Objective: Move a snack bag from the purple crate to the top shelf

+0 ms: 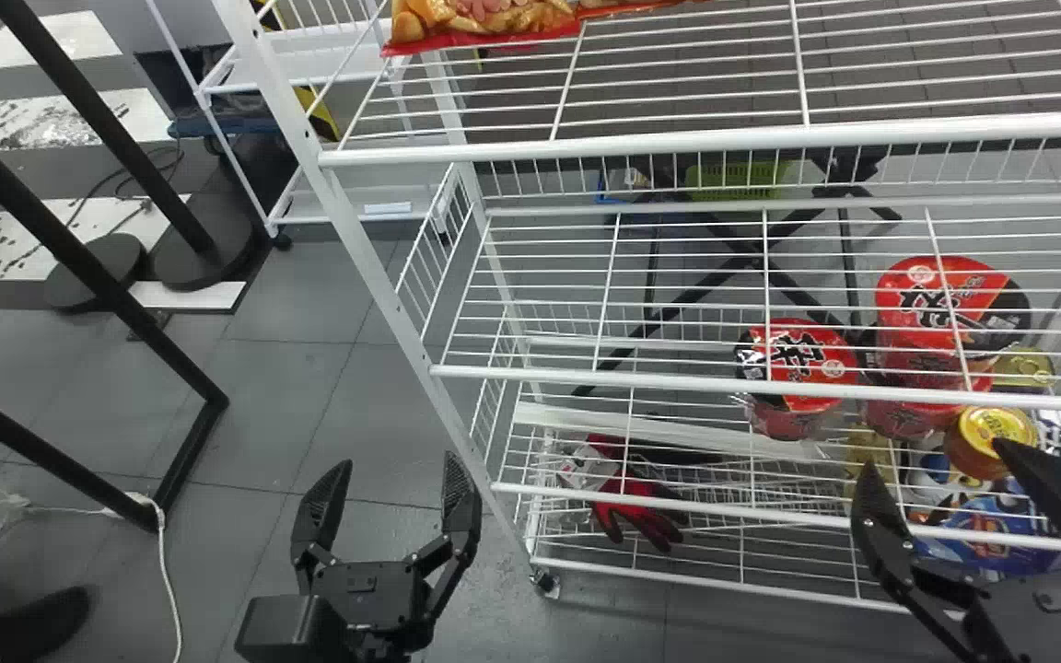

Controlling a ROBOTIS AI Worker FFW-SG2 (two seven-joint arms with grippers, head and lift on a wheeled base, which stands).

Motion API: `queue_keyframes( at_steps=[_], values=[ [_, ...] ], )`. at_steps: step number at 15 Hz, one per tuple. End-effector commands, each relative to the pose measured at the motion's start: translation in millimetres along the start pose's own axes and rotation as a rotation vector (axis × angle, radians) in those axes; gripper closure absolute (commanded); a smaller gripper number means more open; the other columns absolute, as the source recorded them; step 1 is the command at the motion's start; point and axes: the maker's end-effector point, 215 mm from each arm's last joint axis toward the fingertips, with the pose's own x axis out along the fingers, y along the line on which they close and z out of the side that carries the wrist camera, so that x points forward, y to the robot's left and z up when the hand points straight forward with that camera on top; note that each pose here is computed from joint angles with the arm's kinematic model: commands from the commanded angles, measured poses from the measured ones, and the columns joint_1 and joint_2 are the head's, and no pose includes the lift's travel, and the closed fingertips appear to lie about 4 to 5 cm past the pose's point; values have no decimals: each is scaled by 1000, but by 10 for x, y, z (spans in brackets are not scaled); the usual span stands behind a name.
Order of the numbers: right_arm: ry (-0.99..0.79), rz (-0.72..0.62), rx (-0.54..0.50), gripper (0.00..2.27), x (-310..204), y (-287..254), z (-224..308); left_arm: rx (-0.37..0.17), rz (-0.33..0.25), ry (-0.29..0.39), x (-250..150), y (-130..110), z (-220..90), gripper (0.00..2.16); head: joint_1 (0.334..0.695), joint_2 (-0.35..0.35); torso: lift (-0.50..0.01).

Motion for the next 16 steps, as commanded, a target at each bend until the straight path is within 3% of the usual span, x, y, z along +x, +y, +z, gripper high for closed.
queue_keyframes(
  at_steps=[1, 16],
  values=[
    [-4, -1, -1, 127, -8, 0, 8, -1, 2, -4, -11, 9, 7, 70, 695, 262, -321],
    [3, 7, -3, 124, -14, 24, -29, -2, 7, 1, -22, 23, -24, 80, 695, 269, -381]
  ],
)
